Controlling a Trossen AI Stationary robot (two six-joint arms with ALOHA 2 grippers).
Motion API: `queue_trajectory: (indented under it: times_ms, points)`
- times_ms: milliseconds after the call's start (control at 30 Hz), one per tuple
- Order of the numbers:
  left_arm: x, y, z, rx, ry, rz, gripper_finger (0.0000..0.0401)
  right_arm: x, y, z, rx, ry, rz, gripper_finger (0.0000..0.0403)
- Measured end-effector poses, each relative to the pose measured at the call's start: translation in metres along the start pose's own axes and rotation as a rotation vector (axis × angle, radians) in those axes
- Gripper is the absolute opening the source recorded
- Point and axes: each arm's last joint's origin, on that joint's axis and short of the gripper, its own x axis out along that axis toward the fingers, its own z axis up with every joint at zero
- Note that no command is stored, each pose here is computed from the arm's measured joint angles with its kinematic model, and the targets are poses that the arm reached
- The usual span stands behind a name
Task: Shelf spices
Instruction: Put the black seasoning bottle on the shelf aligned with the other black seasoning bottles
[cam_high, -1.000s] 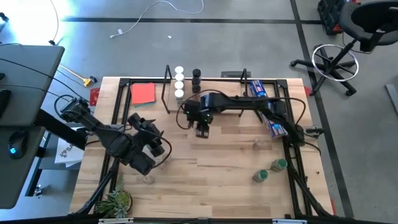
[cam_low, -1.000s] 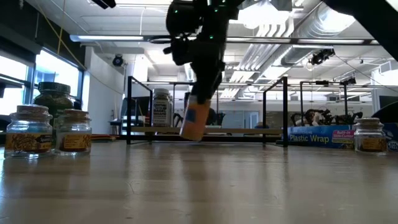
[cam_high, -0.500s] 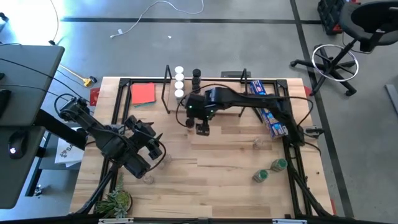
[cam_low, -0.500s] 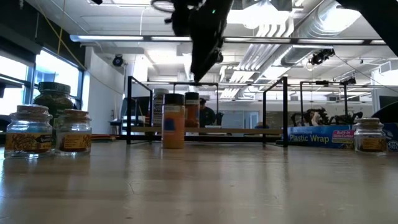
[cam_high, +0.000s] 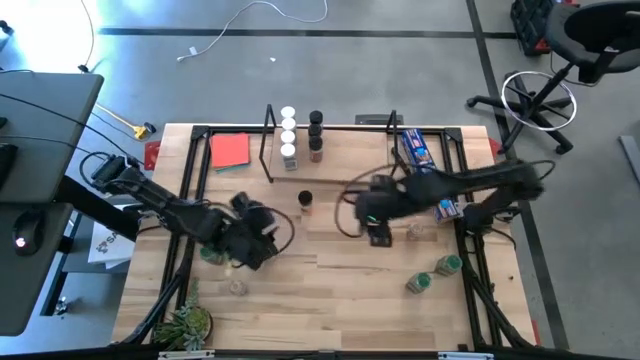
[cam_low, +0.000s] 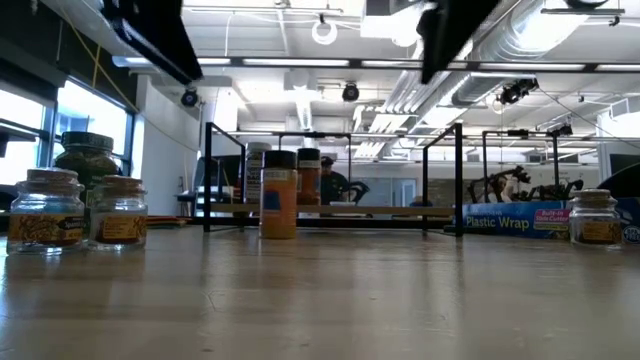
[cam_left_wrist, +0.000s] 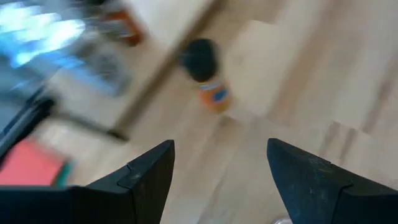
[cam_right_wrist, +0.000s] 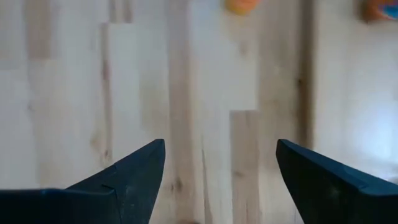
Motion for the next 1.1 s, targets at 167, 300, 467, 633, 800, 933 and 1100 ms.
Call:
queue_trajectory:
  times_ms: [167,300,467,633,800,933,1100]
  points:
    - [0.046,0.002,0.017,0.113,-0.093,-0.310,0.0250,-0.007,0.013,-0.052,0.177,-0.179,-0.137,0.0302]
    - [0.072,0.026,0.045,0.134,-0.112,-0.354,0.0250,-0.006,0.015,-0.079,0.340,-0.321,-0.172,0.0303]
    - [0.091,0.054,0.074,0.200,0.023,-0.355,0.0250,0.002,0.014,-0.095,0.405,-0.393,-0.143,0.0303]
    - [0.112,0.061,0.084,0.300,0.212,-0.395,0.0250,0.005,0.014,-0.094,0.410,-0.410,-0.135,0.0303]
    - [0.137,0.053,0.086,0.422,0.288,-0.386,0.0250,0.004,0.016,-0.089,0.382,-0.451,-0.121,0.0303]
    - [0.151,0.051,0.090,0.435,0.317,-0.333,0.0250,0.003,0.016,-0.087,0.367,-0.475,-0.114,0.0302]
    - [0.156,0.048,0.091,0.447,0.332,-0.301,0.0251,0.003,0.016,-0.086,0.366,-0.478,-0.113,0.0303]
